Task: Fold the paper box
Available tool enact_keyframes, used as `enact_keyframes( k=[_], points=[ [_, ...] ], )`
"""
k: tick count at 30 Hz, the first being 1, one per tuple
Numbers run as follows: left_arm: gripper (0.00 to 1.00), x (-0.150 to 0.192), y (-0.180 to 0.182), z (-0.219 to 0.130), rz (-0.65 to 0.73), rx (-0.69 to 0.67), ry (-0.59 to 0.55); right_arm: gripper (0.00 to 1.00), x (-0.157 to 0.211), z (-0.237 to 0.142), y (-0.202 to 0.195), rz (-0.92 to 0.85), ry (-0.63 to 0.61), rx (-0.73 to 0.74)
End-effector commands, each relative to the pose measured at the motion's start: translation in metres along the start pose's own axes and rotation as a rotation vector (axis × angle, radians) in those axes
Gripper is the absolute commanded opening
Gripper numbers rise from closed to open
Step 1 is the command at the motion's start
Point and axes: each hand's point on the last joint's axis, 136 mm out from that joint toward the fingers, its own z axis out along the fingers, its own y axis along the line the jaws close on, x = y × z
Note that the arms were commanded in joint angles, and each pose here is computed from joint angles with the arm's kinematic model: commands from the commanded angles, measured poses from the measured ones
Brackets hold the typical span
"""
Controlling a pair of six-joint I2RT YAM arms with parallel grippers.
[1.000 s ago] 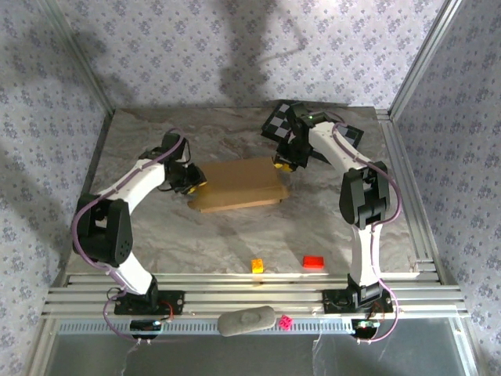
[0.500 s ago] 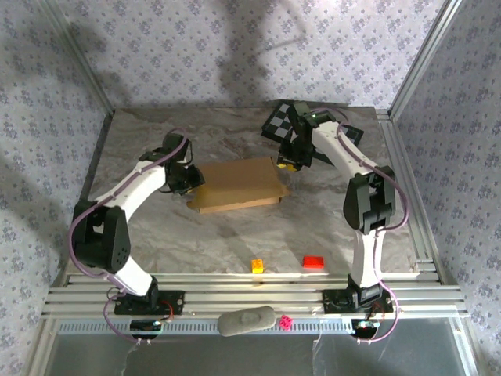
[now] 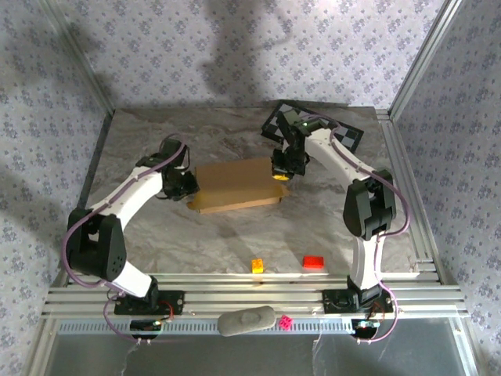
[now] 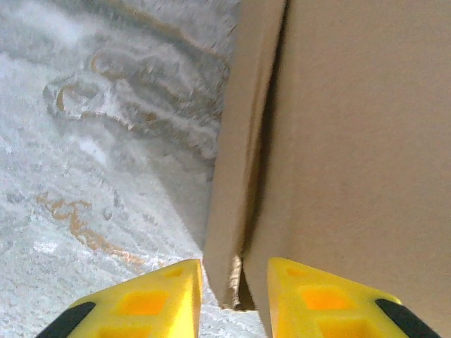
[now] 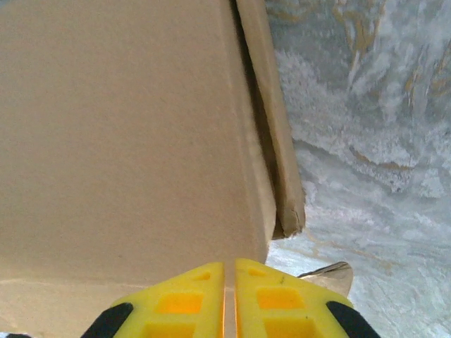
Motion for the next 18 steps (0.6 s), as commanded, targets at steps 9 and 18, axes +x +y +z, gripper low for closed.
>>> enact_keyframes(
  k=[9,18],
  points=[
    [0.19,0.031,0.025,0.029,0.0,-0.051,0.051,0.1,0.028,0.045,-0.036,-0.001,0.1,0.116],
    [0.17,0.03,0.028,0.031,0.018,-0.071,0.046,0.1,0.029,0.053,-0.044,-0.01,0.123,0.175]
  ],
)
